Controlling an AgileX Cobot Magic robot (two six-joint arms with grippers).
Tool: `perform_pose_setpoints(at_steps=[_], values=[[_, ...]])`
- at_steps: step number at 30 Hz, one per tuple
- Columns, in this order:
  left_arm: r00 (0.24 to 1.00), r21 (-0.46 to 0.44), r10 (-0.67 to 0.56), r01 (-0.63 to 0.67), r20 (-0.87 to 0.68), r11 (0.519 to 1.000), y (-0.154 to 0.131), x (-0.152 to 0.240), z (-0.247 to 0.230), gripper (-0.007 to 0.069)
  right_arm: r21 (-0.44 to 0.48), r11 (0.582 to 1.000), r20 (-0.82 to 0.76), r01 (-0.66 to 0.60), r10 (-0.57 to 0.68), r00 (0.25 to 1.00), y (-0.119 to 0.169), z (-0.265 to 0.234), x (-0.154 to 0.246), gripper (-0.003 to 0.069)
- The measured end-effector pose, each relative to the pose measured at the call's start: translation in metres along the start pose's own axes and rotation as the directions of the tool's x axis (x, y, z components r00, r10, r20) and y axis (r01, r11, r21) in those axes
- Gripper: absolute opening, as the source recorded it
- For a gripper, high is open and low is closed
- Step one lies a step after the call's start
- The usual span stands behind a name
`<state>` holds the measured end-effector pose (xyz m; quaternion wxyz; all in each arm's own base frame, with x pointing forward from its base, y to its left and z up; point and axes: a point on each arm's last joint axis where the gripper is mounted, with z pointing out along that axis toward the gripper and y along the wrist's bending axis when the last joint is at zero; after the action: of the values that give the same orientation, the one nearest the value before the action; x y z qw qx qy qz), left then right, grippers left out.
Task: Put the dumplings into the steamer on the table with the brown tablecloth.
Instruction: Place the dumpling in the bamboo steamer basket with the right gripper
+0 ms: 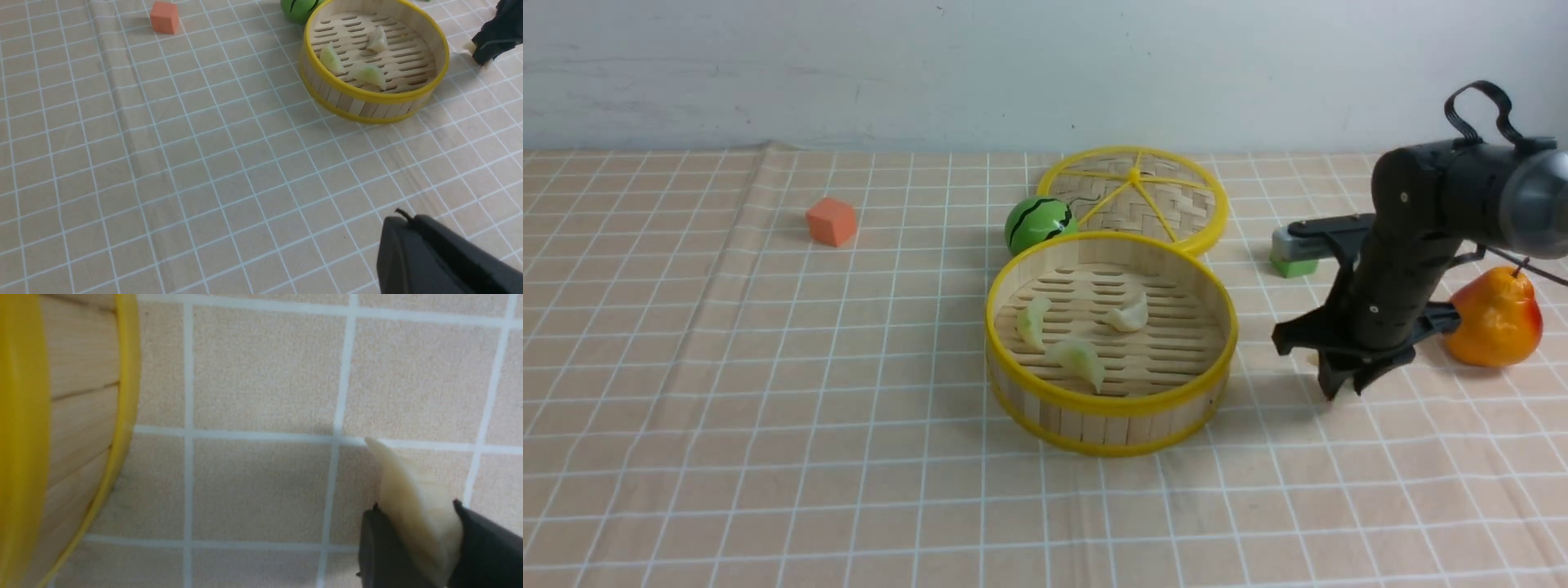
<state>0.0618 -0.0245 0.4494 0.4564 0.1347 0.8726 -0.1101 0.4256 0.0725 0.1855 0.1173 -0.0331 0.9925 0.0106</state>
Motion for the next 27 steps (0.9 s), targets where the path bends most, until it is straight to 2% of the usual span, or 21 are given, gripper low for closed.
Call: perform_pose_setpoints(at_steps=[3, 4, 7, 9, 13, 22, 25, 27], values=[[1.000, 0.000, 0.005, -0.005, -0.001, 1.000, 0.000, 0.000, 0.000, -0.0011, -0.008, 0.997, 0.042, 0.070, -0.070, 0.997, 0.016, -0.029, -0.006, 0.0200], [1.000, 0.000, 0.016, -0.016, -0.001, 1.000, 0.000, 0.000, 0.000, -0.0011, -0.019, 0.990, 0.088, 0.137, -0.135, 0.987, 0.036, -0.049, -0.010, 0.0200], [1.000, 0.000, 0.026, -0.026, -0.001, 1.000, 0.000, 0.000, 0.000, -0.0011, -0.041, 0.972, 0.178, 0.232, -0.222, 0.959, 0.074, -0.074, -0.015, 0.0200], [1.000, 0.000, 0.026, -0.026, -0.001, 1.000, 0.000, 0.000, 0.000, -0.0008, -0.060, 0.958, 0.221, 0.281, -0.262, 0.939, 0.098, -0.080, -0.014, 0.0200], [1.000, 0.000, 0.027, -0.027, -0.001, 1.000, 0.000, 0.000, 0.000, -0.0004, -0.076, 0.938, 0.228, 0.337, -0.313, 0.922, 0.129, -0.066, -0.011, 0.0200], [1.000, 0.000, 0.027, -0.027, -0.001, 1.000, 0.000, 0.000, 0.000, 0.0002, -0.073, 0.934, 0.147, 0.348, -0.336, 0.931, 0.140, -0.015, -0.009, 0.0206], [1.000, -0.001, 0.028, -0.028, -0.012, 1.000, 0.000, 0.002, 0.003, 0.0004, -0.074, 0.935, 0.145, 0.348, -0.335, 0.931, 0.141, -0.013, -0.009, 0.0272], [0.999, -0.004, 0.030, -0.030, -0.039, 1.000, 0.000, 0.006, 0.010, 0.0004, -0.074, 0.935, 0.141, 0.348, -0.336, 0.931, 0.141, -0.013, -0.008, 0.0341]])
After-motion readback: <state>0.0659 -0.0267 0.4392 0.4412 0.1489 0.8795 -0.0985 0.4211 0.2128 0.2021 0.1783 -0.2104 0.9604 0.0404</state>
